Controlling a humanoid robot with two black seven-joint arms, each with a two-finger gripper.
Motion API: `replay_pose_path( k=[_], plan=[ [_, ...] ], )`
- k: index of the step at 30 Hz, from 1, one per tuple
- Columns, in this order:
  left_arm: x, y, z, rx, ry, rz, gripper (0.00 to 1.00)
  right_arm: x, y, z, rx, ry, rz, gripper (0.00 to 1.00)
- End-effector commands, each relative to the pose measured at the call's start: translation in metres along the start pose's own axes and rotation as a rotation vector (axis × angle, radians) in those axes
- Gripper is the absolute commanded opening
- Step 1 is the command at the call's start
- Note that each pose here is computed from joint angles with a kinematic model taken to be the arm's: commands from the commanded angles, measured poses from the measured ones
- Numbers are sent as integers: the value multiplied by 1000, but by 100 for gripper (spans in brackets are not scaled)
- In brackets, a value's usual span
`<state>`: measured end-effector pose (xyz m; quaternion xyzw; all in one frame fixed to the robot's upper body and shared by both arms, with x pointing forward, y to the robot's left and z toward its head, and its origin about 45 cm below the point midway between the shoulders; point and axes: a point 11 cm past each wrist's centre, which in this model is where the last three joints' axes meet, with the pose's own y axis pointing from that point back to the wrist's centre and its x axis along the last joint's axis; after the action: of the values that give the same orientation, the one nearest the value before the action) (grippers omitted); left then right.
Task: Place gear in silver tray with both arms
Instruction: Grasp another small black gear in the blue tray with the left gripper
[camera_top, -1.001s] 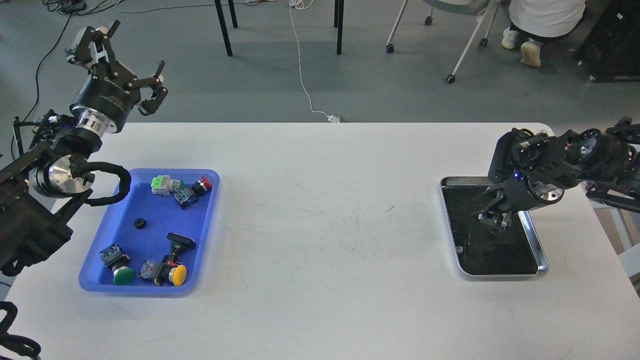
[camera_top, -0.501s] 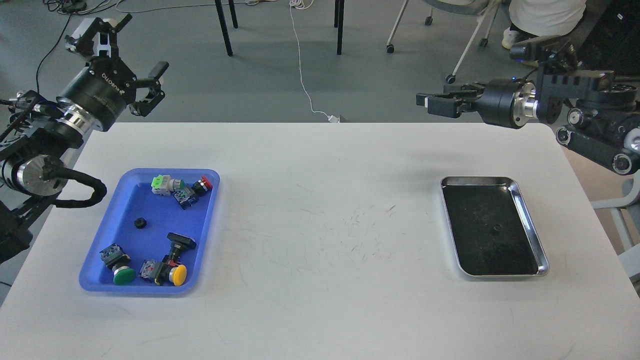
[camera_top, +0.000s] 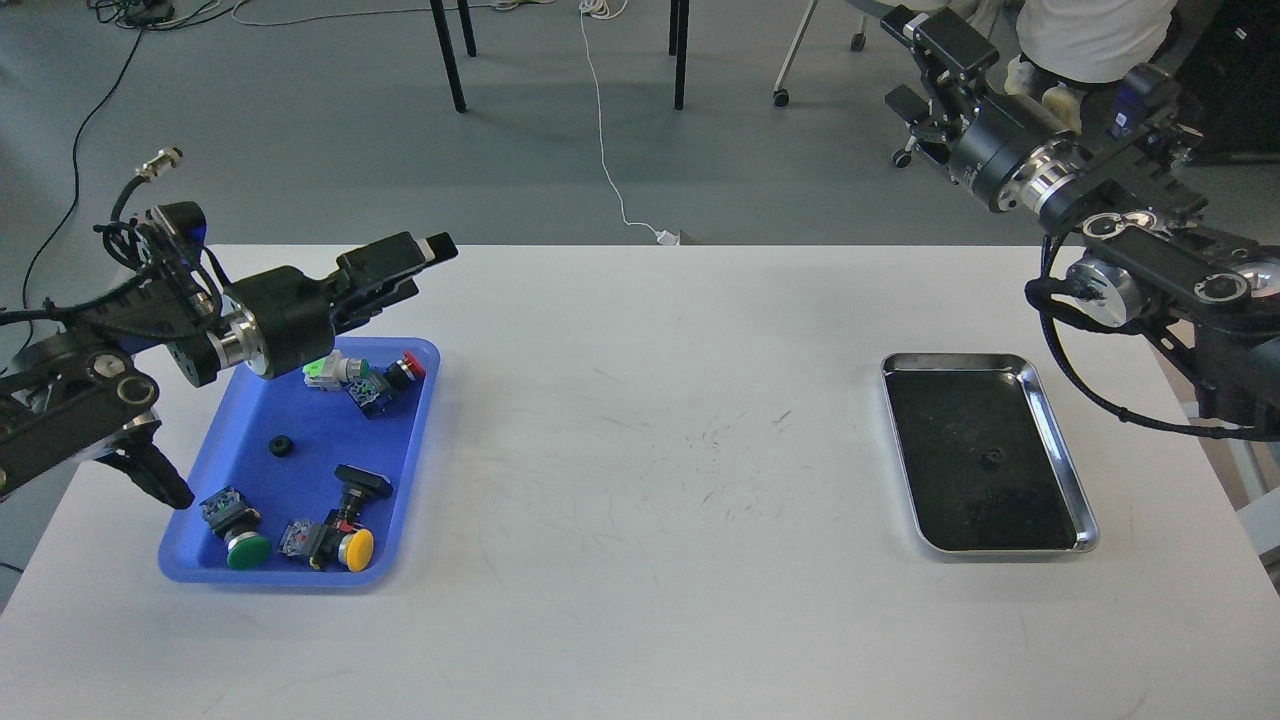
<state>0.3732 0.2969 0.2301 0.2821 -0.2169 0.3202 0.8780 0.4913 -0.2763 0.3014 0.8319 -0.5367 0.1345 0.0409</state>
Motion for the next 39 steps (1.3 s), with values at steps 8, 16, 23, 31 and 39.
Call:
replay_pose_path(
  k=[8, 16, 23, 31, 39],
  plan=[
    [-21, 41, -47, 206, -396, -162, 97, 25, 31, 32, 74, -576, 219, 97],
    [-18, 62, -85, 328, -730, -231, 87, 26, 59, 61, 92, -726, 273, 97],
    [-20, 80, -117, 412, -735, -284, 77, 20, 57, 63, 91, -741, 266, 97],
    [-27, 79, -148, 477, -688, -292, 69, 1, 48, 59, 103, -776, 216, 97],
    [-39, 79, -154, 474, -666, -314, 60, -4, 42, 51, 116, -778, 190, 97]
  ],
)
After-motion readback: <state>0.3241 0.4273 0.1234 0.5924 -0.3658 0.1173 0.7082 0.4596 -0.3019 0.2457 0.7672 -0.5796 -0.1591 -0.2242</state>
